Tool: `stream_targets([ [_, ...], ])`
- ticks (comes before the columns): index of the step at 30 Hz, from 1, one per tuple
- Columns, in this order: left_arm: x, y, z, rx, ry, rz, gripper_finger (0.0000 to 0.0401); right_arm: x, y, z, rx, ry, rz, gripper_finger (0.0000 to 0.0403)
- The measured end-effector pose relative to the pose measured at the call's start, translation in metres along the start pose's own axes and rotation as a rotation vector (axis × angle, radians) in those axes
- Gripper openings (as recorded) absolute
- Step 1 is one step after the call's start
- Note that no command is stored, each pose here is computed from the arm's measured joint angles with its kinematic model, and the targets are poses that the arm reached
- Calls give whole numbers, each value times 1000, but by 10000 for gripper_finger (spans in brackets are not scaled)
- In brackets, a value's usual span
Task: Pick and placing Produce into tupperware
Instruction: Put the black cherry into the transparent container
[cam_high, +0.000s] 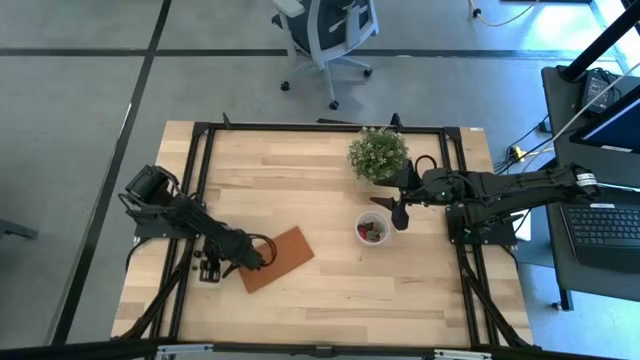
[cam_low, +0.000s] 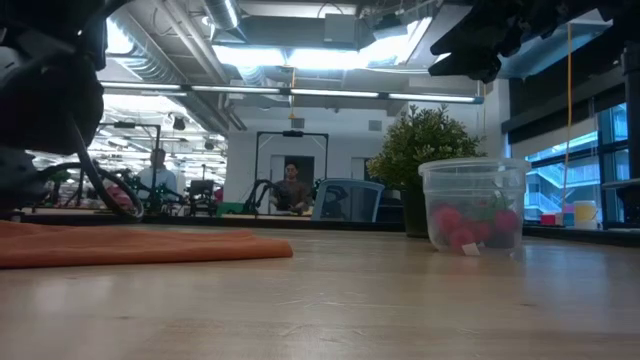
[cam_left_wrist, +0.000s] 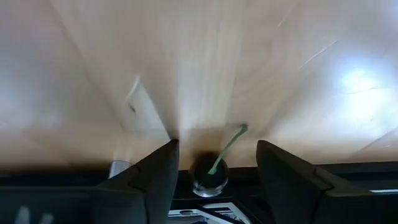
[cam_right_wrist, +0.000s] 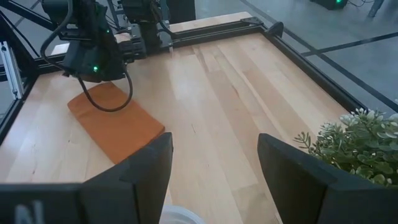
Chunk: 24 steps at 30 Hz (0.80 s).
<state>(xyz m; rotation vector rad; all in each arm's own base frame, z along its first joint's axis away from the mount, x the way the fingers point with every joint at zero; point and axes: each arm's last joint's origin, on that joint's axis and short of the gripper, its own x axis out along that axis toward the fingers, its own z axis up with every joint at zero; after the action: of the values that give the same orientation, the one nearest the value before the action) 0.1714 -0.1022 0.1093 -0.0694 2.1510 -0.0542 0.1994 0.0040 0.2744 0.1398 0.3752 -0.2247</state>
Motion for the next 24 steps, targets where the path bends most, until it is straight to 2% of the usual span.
stream_targets([
  [12,8,6,-3,-20,34,-29,113,0,0,0,0,0,0,237],
  [22,7,10,1,-37,27,-62,11,0,0,0,0,0,0,237],
  [24,6,11,1,-41,28,-71,4,0,0,0,1,0,0,237],
])
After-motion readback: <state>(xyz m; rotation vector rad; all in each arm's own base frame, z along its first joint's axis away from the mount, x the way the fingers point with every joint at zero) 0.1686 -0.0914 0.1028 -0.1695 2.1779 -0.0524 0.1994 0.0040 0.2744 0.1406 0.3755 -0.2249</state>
